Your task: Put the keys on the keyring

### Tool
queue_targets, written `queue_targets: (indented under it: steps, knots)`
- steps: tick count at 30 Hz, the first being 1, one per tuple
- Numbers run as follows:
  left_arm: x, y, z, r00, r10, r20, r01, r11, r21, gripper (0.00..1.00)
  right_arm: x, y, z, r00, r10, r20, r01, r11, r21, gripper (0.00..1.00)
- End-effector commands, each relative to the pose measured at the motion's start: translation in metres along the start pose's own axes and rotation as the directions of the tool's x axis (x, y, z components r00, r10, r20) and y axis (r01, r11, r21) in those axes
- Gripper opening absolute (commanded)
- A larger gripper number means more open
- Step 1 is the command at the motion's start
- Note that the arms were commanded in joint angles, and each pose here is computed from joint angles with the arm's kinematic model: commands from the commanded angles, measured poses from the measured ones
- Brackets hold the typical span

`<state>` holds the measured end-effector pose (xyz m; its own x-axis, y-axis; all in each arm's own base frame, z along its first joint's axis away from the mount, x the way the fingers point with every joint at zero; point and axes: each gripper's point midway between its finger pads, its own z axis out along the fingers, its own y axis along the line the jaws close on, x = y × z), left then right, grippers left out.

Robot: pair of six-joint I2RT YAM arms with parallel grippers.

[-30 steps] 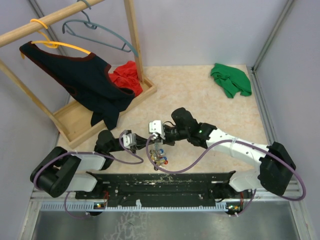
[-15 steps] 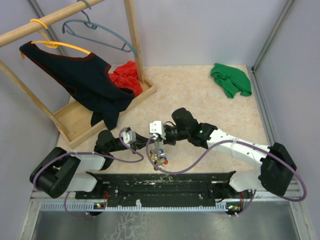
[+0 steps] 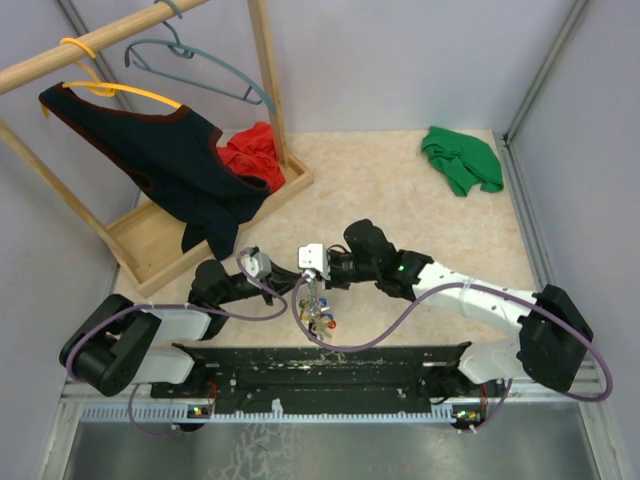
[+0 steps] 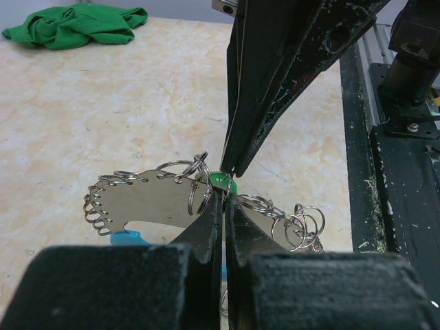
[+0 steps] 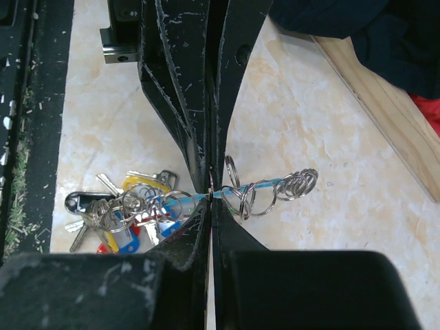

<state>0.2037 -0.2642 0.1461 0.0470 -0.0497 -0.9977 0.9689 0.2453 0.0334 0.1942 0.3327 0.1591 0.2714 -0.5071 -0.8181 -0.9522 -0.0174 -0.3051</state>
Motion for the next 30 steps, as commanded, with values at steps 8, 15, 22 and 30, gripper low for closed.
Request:
queue_targets:
  steps: [8, 15, 22, 30]
  knots:
    - [-0.056, 0.018, 0.002, 0.977, 0.096, 0.191, -0.077, 0.992, -0.103, 0.00, -0.002, 0.029, 0.013, 0.998, 0.039, 0.051, -0.034, 0.994, -0.102, 0.00]
    - [-0.059, 0.022, -0.002, 0.971, 0.078, 0.227, -0.046, 0.989, -0.141, 0.00, -0.008, 0.032, 0.015, 0.991, 0.065, 0.116, -0.054, 0.994, -0.094, 0.00]
    - [-0.060, 0.025, -0.004, 0.968, 0.085, 0.237, -0.046, 0.985, -0.167, 0.00, -0.003, 0.029, 0.015, 0.989, 0.082, 0.124, -0.076, 0.996, -0.052, 0.00]
    - [-0.056, 0.025, -0.005, 0.970, 0.102, 0.219, -0.064, 0.983, -0.174, 0.00, -0.004, 0.025, 0.008, 0.990, 0.082, 0.116, -0.080, 0.997, -0.020, 0.04]
